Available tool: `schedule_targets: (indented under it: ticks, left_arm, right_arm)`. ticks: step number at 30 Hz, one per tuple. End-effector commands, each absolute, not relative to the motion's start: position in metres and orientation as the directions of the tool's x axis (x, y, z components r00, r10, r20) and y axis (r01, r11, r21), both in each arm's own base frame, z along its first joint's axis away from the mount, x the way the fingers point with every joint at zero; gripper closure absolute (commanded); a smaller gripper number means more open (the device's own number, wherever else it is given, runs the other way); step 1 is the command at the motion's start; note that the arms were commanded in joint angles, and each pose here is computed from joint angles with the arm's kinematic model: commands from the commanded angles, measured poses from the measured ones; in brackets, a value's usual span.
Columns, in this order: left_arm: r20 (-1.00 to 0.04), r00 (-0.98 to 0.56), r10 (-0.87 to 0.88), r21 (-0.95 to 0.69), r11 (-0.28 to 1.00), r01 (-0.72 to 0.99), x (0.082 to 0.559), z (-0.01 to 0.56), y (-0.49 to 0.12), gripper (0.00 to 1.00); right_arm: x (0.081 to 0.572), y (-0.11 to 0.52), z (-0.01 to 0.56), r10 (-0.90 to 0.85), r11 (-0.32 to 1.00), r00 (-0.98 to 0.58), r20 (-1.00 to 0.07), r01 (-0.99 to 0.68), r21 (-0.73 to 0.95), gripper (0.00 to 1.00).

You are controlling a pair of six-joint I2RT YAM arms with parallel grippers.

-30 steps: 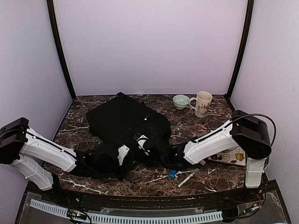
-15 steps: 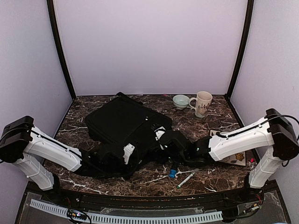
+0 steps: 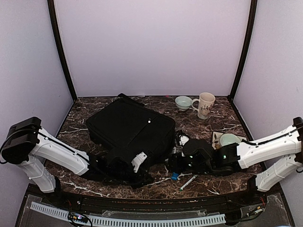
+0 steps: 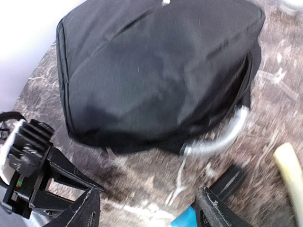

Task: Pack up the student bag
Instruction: Zip the largest pocket of the bag in the student bag, then pick up the largest pocket of the bag from the student bag.

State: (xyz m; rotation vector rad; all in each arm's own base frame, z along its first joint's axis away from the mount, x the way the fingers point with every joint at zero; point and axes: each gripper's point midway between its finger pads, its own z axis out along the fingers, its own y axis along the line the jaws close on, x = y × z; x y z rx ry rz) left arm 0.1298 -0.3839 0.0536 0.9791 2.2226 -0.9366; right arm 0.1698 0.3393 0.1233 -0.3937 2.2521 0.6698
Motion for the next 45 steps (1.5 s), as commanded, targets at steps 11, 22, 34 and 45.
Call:
schedule_targets:
  ticks: [11, 22, 34, 45]
  left_arm:
    - [-0.799, -0.560, 0.218, -0.240, 0.738, 0.630, 0.160, 0.108, -0.290, 0.60]
    - [-0.847, -0.516, 0.128, -0.206, 0.815, 0.541, 0.172, 0.119, -0.251, 0.56]
    - [-0.851, -0.506, 0.139, -0.187, 0.820, 0.540, 0.174, 0.119, -0.252, 0.56]
    - [-0.850, -0.506, 0.144, -0.181, 0.823, 0.539, 0.175, 0.118, -0.252, 0.56]
  right_arm:
    - [0.149, 0.396, 0.095, -0.222, 0.806, -0.644, -0.732, -0.544, 0.235, 0.34]
    - [0.159, 0.428, 0.057, -0.239, 0.886, -0.575, -0.783, -0.458, 0.066, 0.38]
    - [0.176, 0.441, 0.049, -0.207, 0.925, -0.535, -0.819, -0.380, 0.015, 0.53]
    - [0.180, 0.442, 0.043, -0.198, 0.930, -0.530, -0.825, -0.368, 0.014, 0.81]
